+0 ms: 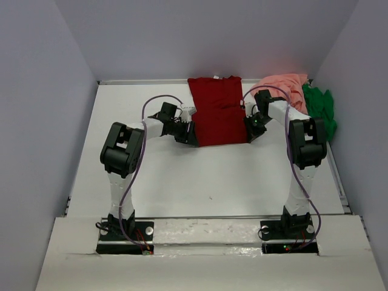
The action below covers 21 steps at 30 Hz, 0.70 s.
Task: Fold and stack the t-shirts
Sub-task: Grab one side of the 2/3 rectangular tshirt with both arms
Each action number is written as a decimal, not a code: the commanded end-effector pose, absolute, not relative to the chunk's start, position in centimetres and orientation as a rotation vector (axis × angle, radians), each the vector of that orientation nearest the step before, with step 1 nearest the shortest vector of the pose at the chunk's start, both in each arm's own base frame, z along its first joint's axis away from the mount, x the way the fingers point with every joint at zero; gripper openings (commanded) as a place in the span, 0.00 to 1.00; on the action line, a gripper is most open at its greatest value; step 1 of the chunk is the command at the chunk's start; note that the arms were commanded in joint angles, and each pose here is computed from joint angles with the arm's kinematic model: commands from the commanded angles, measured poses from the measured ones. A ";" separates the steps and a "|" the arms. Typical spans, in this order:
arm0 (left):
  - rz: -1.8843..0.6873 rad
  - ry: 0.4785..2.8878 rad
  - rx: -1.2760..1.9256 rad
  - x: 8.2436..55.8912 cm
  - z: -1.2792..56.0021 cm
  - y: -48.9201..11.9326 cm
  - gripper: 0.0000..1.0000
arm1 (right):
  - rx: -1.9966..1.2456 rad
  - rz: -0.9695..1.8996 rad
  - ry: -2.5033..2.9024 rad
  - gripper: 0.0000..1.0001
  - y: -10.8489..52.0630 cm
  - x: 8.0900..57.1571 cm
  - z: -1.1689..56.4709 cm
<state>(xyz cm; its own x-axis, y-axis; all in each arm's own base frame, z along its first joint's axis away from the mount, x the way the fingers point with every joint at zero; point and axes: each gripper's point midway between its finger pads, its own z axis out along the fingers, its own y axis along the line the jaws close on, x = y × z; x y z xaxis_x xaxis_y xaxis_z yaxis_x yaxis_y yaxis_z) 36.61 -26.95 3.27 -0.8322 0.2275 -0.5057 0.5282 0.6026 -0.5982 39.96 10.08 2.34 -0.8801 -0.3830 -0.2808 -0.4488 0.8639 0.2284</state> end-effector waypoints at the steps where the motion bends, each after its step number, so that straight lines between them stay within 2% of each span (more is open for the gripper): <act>1: -1.104 2.477 0.619 36.6 2.5 -27.6 0.53 | -0.655 0.392 2.879 0.00 9.3 38.9 1.0; 4: -1.115 2.489 0.661 36.4 2.3 -28.5 0.46 | -0.655 0.389 2.876 0.00 9.2 39.0 1.1; 14: -1.136 2.496 0.721 35.7 1.8 -29.8 0.45 | -0.664 0.382 2.881 0.00 9.1 39.1 0.9; 17: -1.121 2.493 0.734 35.6 2.0 -29.7 0.35 | -0.668 0.383 2.884 0.00 9.1 39.0 0.8; 18: -1.107 2.494 0.735 35.7 2.1 -29.7 0.27 | -0.668 0.383 2.885 0.00 9.1 38.9 0.8; 21: -1.083 2.480 0.761 35.8 2.4 -29.4 0.15 | -0.671 0.391 2.877 0.00 9.2 38.8 1.1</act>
